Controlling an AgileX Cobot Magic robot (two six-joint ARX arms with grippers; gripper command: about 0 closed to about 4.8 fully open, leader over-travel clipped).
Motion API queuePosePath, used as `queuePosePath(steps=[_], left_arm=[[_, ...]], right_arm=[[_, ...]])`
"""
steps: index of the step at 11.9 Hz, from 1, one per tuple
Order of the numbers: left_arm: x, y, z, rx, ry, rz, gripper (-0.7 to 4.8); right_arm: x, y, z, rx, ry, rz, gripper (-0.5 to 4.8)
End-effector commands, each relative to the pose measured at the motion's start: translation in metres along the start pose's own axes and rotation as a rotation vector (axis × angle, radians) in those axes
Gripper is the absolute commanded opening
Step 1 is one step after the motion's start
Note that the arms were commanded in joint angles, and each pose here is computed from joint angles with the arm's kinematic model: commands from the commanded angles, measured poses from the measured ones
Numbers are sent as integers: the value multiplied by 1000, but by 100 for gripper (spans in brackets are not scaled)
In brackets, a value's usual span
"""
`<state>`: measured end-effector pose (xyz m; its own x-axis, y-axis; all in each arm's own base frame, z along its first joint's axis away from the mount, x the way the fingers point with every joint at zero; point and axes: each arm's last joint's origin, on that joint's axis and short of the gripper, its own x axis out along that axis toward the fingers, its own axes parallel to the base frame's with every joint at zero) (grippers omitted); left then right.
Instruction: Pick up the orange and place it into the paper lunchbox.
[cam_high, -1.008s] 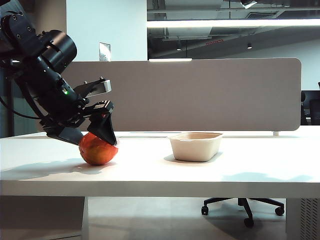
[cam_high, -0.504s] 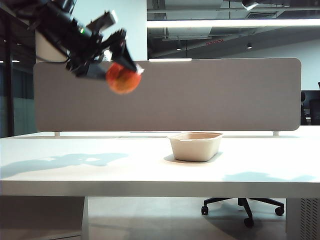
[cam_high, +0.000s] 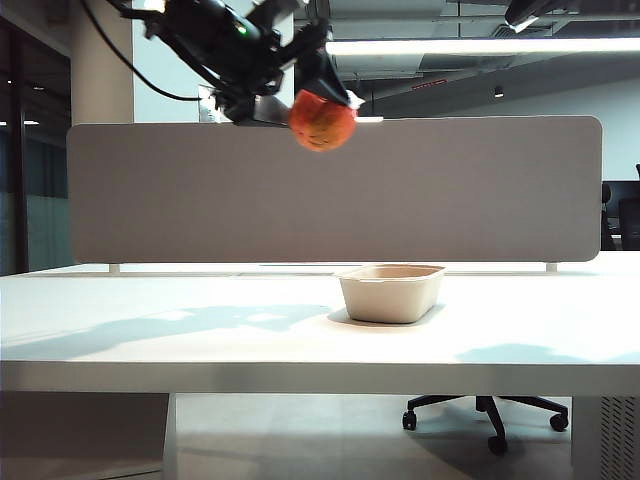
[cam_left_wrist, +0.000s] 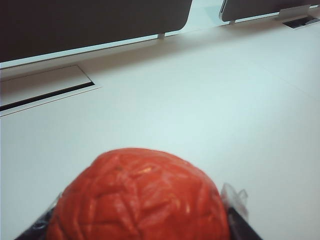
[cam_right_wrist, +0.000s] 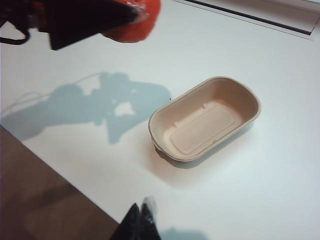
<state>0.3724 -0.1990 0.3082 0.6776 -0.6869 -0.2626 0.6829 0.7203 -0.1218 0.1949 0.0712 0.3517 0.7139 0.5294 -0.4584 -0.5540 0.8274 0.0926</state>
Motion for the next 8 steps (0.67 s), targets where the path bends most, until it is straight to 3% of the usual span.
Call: queuePosePath(steps=[1,6,8], left_arm=[[27,-8,0,6,-4,-38,368],[90,-18,-61,-16,78,-86,367],[95,-17,-68,-19,92,-64,367]], right_arm=[[-2,1,3,-10,-21,0,-4],[-5,2,1,-6,-6,2,-4],[-5,2,1,-5,-3,2,-4]])
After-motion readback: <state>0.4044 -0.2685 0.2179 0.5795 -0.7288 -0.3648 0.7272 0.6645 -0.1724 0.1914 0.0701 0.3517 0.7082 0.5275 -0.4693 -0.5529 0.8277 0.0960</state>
